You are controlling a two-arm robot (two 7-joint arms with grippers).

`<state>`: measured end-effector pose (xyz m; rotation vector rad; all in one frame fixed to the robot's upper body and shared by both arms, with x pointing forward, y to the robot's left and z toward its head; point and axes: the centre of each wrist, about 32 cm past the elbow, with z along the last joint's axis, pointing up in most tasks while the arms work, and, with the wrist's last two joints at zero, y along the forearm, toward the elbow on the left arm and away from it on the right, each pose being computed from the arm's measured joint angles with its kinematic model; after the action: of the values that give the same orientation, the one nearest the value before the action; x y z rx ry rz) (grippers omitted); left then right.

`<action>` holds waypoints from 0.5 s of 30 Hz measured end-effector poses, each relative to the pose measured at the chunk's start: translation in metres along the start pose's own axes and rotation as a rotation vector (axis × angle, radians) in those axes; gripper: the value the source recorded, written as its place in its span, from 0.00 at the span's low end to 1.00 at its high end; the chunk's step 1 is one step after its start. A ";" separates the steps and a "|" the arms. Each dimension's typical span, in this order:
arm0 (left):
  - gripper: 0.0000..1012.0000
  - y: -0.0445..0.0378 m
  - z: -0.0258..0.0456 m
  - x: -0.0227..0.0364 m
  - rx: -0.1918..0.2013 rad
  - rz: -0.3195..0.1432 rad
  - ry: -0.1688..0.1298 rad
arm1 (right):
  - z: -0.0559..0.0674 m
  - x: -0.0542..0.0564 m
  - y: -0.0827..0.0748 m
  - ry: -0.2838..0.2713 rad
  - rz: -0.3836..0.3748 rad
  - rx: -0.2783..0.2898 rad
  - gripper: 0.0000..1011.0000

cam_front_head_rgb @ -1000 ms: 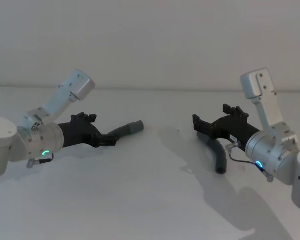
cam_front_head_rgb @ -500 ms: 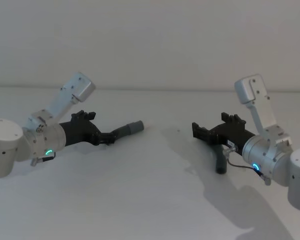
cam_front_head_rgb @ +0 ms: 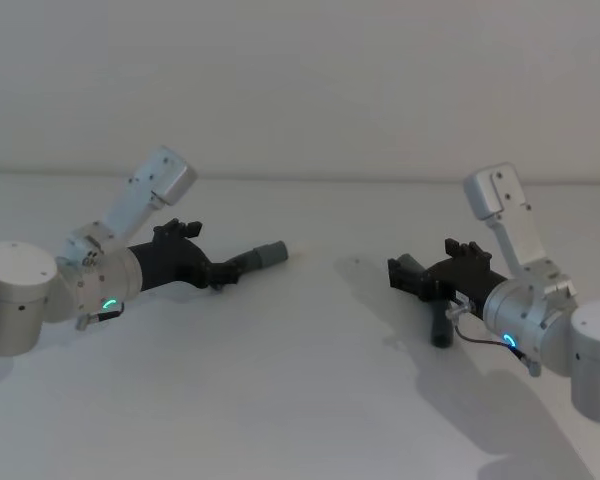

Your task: Use both hands to pick up one end of the pipe from the table, align the ends, and insert them.

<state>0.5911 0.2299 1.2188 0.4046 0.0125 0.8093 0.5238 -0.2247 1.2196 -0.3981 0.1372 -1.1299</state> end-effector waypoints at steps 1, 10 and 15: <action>0.99 -0.0014 -0.0001 0.0006 -0.003 -0.007 0.000 | -0.001 0.001 0.001 0.001 -0.002 -0.005 0.99; 0.99 -0.0096 0.0033 0.0065 -0.008 -0.072 -0.015 | -0.006 0.005 0.005 0.009 -0.015 -0.027 0.99; 0.99 -0.0127 0.0057 0.0099 -0.001 -0.106 -0.021 | -0.007 0.007 0.007 0.015 -0.017 -0.035 0.99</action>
<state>0.6078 0.2270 1.2210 0.4084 0.0142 0.7006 0.5304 -0.2308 1.2109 -0.4229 0.1669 -1.1486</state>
